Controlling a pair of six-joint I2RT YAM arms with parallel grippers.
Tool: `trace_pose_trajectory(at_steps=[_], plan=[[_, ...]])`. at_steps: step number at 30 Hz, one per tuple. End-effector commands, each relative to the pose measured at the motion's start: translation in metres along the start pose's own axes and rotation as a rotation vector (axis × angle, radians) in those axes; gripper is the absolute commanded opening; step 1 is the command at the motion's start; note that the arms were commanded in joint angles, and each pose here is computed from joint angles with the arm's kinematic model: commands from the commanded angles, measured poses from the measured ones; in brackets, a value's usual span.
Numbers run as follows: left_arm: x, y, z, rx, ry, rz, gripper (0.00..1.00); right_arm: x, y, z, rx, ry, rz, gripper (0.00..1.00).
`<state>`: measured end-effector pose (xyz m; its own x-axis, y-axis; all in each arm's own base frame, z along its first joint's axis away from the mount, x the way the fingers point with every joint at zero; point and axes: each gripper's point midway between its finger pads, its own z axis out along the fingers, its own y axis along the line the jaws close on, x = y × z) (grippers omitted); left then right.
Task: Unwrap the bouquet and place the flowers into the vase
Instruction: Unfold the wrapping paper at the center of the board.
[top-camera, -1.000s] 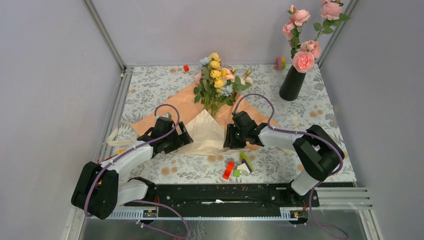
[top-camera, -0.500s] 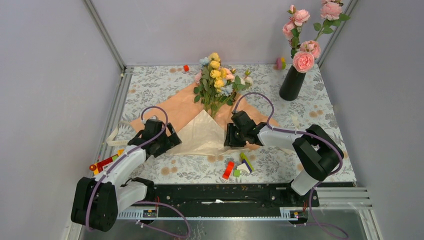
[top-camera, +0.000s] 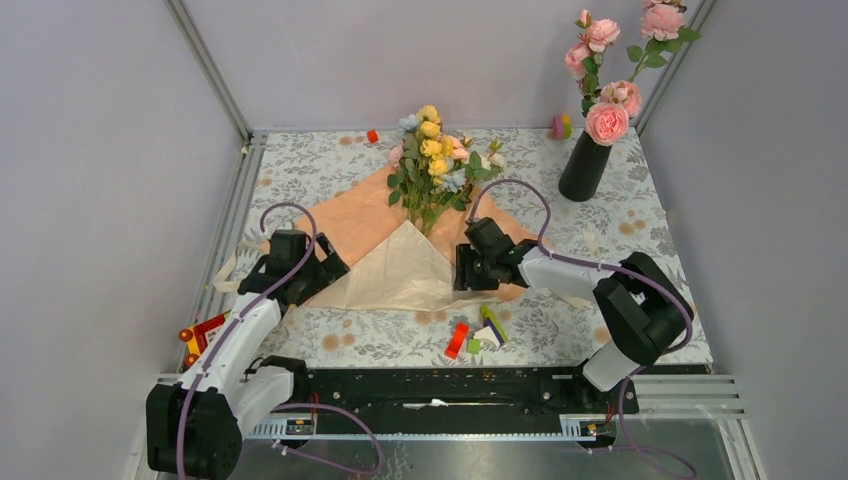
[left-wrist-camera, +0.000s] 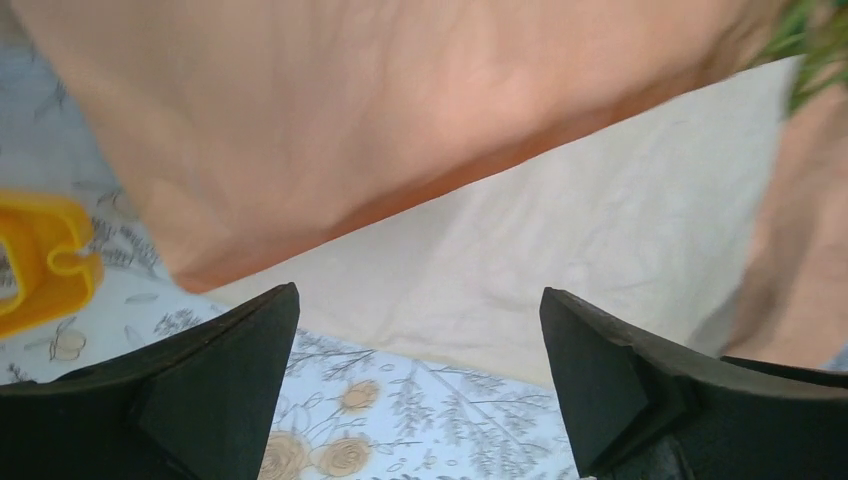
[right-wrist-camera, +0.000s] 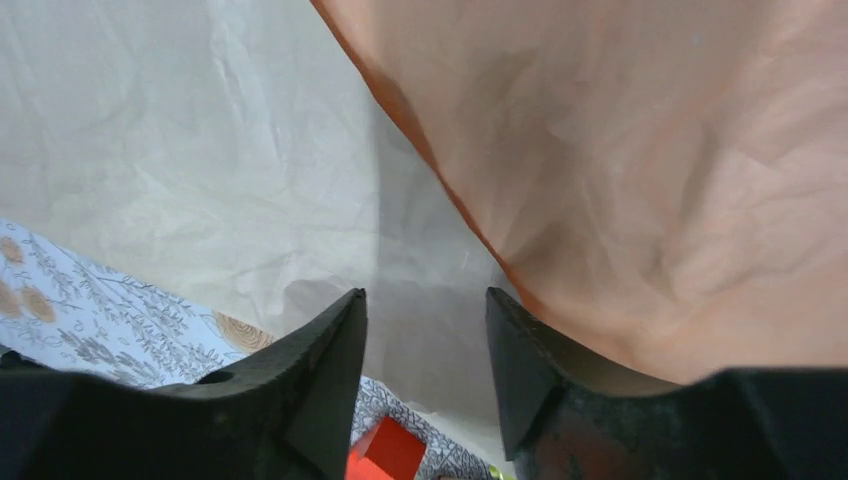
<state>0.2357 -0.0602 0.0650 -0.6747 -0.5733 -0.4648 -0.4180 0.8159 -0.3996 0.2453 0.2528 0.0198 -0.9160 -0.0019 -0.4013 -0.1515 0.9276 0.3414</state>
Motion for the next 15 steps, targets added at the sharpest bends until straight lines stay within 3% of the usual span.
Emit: trace_pose_trajectory(at_steps=[1,5,10,15], plan=[[-0.058,-0.063,-0.033,0.187,-0.111,0.090,0.99,-0.041,0.011,-0.036,-0.042,-0.075,-0.060,0.58],[-0.076,-0.102,-0.042,0.312,-0.101,0.149,0.99,-0.064,0.027,-0.055,-0.187,-0.079,-0.083,0.66],[-0.078,-0.144,-0.034,0.471,-0.006,0.119,0.98,-0.087,0.029,-0.054,-0.230,-0.067,-0.156,0.71],[-0.080,-0.154,-0.007,0.468,0.066,0.116,0.98,-0.109,0.052,-0.039,-0.393,-0.036,-0.184,0.76]])
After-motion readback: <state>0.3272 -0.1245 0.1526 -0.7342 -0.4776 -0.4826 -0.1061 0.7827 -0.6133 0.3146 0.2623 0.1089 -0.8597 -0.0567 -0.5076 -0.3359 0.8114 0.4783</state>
